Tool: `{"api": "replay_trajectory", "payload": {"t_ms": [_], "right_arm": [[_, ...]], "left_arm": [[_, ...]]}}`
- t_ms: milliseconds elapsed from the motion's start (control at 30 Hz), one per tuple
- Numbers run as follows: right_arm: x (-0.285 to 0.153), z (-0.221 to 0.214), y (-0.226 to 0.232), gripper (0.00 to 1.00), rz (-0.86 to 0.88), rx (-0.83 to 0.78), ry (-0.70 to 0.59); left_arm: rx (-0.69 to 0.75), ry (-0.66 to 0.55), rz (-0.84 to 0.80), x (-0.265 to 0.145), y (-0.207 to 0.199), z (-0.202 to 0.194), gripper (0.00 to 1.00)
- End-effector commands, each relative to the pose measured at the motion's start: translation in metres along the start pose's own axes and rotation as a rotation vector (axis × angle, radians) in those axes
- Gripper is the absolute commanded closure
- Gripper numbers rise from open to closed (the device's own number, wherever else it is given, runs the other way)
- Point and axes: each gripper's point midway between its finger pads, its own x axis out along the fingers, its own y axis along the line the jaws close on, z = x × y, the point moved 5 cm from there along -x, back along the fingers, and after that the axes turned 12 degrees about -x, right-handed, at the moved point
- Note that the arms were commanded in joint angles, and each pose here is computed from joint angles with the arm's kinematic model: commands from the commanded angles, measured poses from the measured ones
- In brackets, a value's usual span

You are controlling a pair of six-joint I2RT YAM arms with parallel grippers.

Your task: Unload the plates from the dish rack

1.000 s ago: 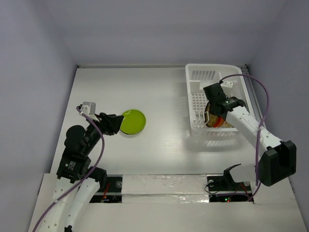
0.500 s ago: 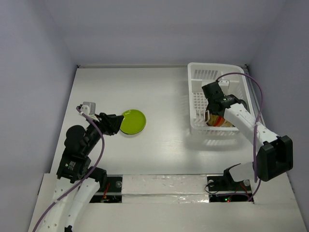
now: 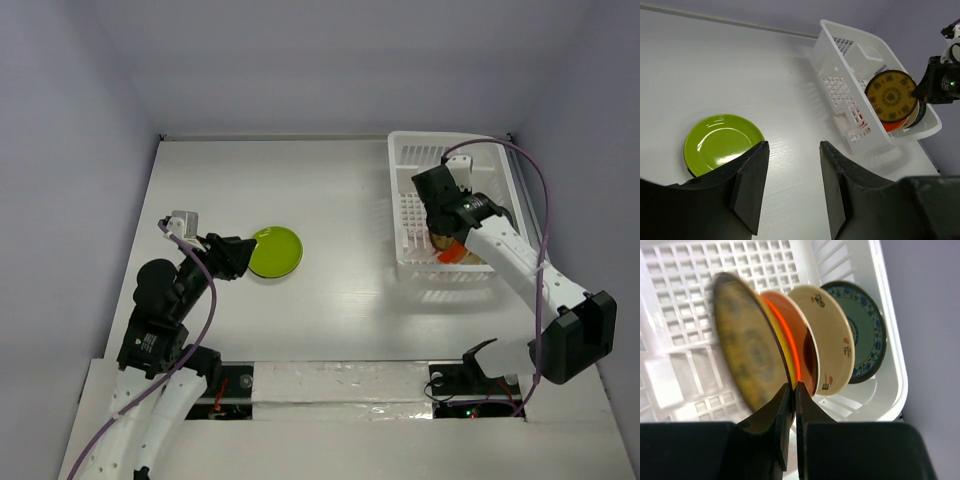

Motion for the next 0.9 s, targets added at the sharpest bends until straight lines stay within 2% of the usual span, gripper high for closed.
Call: {"api": "replay_trajectory", "payload": {"t_ms": [0, 133, 233, 267, 367, 467, 600, 633, 667, 800, 867], "right_arm": [[-0.029, 0.033, -0.022, 1.00, -0.043, 0.119, -0.140], [-0.064, 0.053, -0.042, 1.00, -0.041, 0.228, -0.245], [-0.099, 0.073, -0.044, 1.00, 0.087, 0.331, -0.365], [-0.112, 0.087, -0.032, 1.00, 0.201, 0.379, -0.430], [-0.132, 0.099, 0.004, 1.00, 0.429, 0.429, -0.518], [-0.142, 0.111, 0.059, 1.00, 0.678, 0.448, -0.550], [-0.155, 0.118, 0.140, 1.00, 0.928, 0.401, -0.506], [-0.148, 0.114, 0.171, 1.00, 0.963, 0.371, -0.453], [-0.167, 0.121, 0.187, 1.00, 1.078, 0.350, -0.465], [-0.171, 0.122, 0.251, 1.00, 1.181, 0.305, -0.389], [-0.158, 0.114, 0.282, 1.00, 1.196, 0.287, -0.323]], "left_arm": [[0.013, -0.023, -0.038, 0.001, -0.006, 0.005, 0.58], [0.013, -0.022, -0.037, 0.002, -0.006, 0.005, 0.58], [0.011, -0.022, -0.037, 0.002, -0.006, 0.005, 0.58], [0.010, -0.027, -0.029, 0.002, -0.004, 0.006, 0.58], [0.010, -0.028, -0.028, 0.002, -0.004, 0.006, 0.58], [0.010, -0.032, -0.018, 0.002, -0.003, 0.007, 0.58], [0.008, -0.037, -0.004, 0.002, -0.001, 0.008, 0.58], [0.008, -0.036, -0.003, 0.002, -0.001, 0.007, 0.58], [0.008, -0.037, -0.006, 0.002, -0.001, 0.008, 0.58], [0.011, -0.040, -0.008, 0.001, -0.002, 0.008, 0.58], [0.009, -0.039, -0.009, 0.001, -0.002, 0.008, 0.58]]}}
